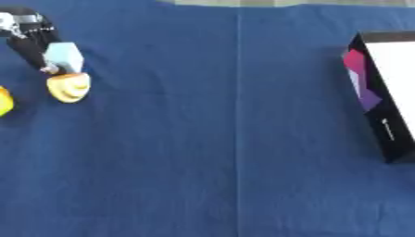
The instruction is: Pick up the objects with one hand, pass them to the other hand, and then place them into the box on the other side of the table.
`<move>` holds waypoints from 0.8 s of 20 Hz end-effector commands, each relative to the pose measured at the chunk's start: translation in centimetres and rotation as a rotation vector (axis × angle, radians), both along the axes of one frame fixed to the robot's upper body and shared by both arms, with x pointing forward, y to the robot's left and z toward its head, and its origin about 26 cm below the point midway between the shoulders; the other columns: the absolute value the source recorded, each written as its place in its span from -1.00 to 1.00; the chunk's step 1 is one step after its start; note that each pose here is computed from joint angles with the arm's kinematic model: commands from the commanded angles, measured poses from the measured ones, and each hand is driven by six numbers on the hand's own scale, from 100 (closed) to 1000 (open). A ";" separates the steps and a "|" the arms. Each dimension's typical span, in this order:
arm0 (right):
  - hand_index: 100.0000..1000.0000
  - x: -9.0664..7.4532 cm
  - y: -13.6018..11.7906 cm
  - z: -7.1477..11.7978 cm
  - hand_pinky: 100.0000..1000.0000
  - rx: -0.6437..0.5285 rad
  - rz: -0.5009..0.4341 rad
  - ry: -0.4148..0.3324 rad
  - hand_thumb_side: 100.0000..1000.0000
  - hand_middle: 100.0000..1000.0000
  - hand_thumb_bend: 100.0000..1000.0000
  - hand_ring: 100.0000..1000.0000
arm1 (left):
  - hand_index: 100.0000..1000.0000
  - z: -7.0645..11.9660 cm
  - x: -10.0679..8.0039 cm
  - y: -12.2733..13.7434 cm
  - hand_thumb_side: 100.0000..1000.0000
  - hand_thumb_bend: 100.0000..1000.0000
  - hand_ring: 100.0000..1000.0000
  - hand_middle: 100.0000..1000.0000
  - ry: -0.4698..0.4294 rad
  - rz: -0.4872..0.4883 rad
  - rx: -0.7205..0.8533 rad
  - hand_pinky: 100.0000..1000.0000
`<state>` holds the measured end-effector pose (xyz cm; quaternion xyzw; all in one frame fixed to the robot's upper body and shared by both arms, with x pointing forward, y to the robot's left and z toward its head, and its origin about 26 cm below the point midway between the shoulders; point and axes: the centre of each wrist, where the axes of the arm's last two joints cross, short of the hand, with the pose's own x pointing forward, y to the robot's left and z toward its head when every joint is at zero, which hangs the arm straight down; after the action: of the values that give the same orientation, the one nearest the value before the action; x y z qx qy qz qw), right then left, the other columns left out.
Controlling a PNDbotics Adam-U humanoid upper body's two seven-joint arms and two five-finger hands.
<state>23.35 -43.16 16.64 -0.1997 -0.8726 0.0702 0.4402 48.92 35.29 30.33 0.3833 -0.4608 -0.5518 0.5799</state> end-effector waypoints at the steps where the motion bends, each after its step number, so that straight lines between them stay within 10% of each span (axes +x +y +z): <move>1: 1.00 -0.2 -0.3 0.6 0.79 -0.032 -0.004 -0.003 -0.13 1.00 -1.00 1.00 | 0.11 1.7 -0.3 0.1 -1.00 -0.14 0.18 -0.13 -0.048 0.000 0.017 0.48; 16: 1.00 -0.5 -0.6 0.8 0.79 -0.030 -0.003 0.001 -0.15 1.00 -1.00 1.00 | 0.02 3.6 -0.7 -0.4 -1.00 -0.23 0.06 -0.22 -0.176 -0.013 0.028 0.42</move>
<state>23.05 -43.38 16.25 -0.1995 -0.8691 0.0694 0.4472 48.83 34.67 31.41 0.4167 -0.4859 -0.5403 0.5462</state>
